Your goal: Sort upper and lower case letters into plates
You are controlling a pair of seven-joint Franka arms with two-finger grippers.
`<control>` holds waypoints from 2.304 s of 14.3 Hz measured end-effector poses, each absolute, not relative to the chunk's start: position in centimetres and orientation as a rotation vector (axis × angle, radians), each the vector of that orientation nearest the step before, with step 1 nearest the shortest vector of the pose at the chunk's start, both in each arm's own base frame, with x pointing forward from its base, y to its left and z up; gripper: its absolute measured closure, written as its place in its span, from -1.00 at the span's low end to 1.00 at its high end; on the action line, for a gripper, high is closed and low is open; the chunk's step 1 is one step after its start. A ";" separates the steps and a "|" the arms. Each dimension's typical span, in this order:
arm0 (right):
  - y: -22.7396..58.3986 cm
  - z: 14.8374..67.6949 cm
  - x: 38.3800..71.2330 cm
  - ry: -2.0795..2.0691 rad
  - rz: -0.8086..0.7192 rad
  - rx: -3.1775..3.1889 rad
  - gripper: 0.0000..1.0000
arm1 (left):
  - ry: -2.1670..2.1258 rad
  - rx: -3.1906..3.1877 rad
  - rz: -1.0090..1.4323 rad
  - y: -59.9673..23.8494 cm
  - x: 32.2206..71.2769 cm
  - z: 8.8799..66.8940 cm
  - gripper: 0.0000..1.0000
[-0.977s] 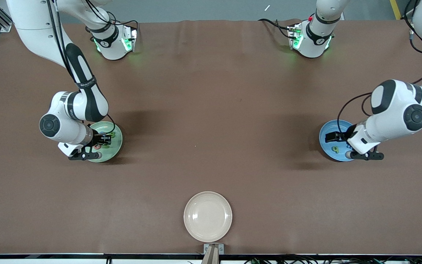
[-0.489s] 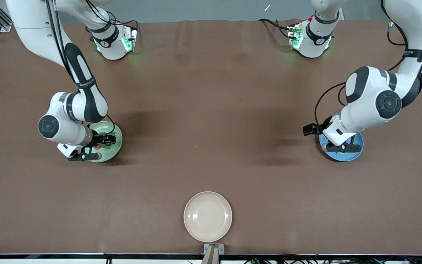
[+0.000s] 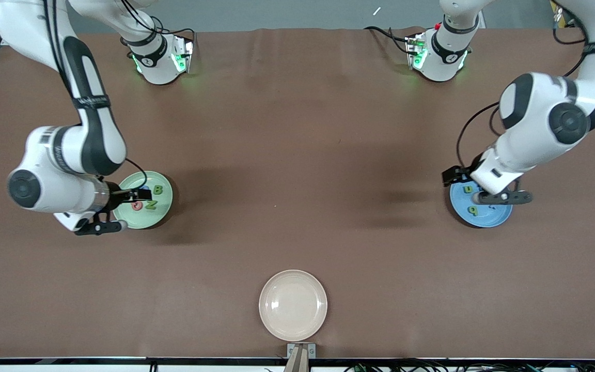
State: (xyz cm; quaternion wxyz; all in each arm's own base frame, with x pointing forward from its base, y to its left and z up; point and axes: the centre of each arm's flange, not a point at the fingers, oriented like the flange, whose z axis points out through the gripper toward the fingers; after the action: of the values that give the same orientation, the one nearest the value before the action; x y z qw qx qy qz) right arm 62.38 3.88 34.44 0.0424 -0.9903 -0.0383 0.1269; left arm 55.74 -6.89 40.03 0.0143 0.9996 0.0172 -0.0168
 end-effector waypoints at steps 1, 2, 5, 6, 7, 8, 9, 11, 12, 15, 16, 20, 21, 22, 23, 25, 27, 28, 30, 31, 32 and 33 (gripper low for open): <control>3.5 36.6 63.0 -0.126 0.394 -3.044 -1.00 | 0.069 3.135 -0.040 -5.7 55.5 41.8 -0.99; 3.2 38.8 63.6 -0.132 0.391 -3.059 -1.00 | 0.065 3.156 -0.031 -4.6 55.3 43.8 -0.99; 1.6 44.5 64.8 -0.112 0.341 -3.087 -1.00 | 0.071 3.187 -0.001 -2.2 55.0 49.5 -0.99; 0.6 45.8 65.0 -0.093 0.319 -3.091 -1.00 | 0.079 3.182 0.011 -1.3 55.0 51.3 -0.99; -0.5 46.7 65.2 -0.068 0.302 -3.094 -1.00 | 0.093 3.170 0.018 -0.5 55.1 53.2 -0.99; -1.9 47.5 65.3 -0.041 0.287 -3.102 -1.00 | 0.117 3.157 0.018 0.2 55.1 55.0 -0.99; -3.5 48.3 65.4 -0.008 0.268 -3.115 -1.00 | 0.140 3.141 0.019 0.9 55.0 57.1 -0.99; -6.8 49.6 65.4 0.058 0.230 -3.131 -1.00 | 0.142 3.123 0.039 1.9 54.6 61.4 -0.99; -7.8 50.1 65.4 0.080 0.218 -3.132 -1.00 | 0.135 3.121 0.045 2.0 54.3 63.1 -0.99; -8.1 50.6 65.3 0.086 0.219 -3.130 -1.00 | 0.125 3.120 0.043 1.8 53.8 65.0 -1.00; -7.9 50.7 65.3 0.081 0.219 -3.129 -1.00 | 0.122 3.118 0.048 1.7 53.9 65.2 -1.00; -7.7 52.2 65.7 0.075 0.169 -3.137 -1.00 | 0.101 3.104 0.070 1.0 54.1 65.8 -1.00; -7.6 52.5 65.7 0.073 0.158 -3.138 -1.00 | 0.099 3.095 0.069 0.9 54.1 65.8 -1.00; -7.5 52.7 65.8 0.069 0.154 -3.138 -1.00 | 0.098 3.090 0.066 0.9 54.2 65.7 -1.00; -7.3 52.8 65.8 0.065 0.154 -3.137 -1.00 | 0.099 3.087 0.064 1.0 54.2 65.6 -1.00; -7.0 52.7 65.7 0.059 0.171 -3.134 -1.00 | 0.101 3.083 0.077 1.2 54.6 65.5 -1.00; -6.6 52.5 65.4 0.050 0.215 -3.127 -1.00 | 0.100 3.078 0.110 1.3 55.1 65.5 -1.00; -6.3 52.4 65.3 0.043 0.224 -3.125 -1.00 | 0.100 3.076 0.113 1.3 55.2 65.4 -1.00; -5.6 52.2 65.3 0.025 0.240 -3.124 -1.00 | 0.107 3.070 0.101 1.7 55.5 64.9 -1.00; -5.4 52.1 65.3 0.021 0.244 -3.123 -1.00 | 0.113 3.065 0.088 2.0 55.7 64.5 -1.00; -5.5 52.1 65.3 0.023 0.246 -3.123 -1.00 | 0.117 3.059 0.074 2.4 56.0 63.9 -1.00; -5.6 52.1 65.2 0.026 0.247 -3.122 -1.00 | 0.119 3.053 0.066 2.6 56.3 63.5 -1.00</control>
State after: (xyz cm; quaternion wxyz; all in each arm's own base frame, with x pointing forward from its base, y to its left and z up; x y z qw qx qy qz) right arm 65.23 -5.62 52.11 0.0048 -0.9968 0.0084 0.0788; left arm 56.32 2.62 63.51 0.0426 0.9981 0.0388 0.0216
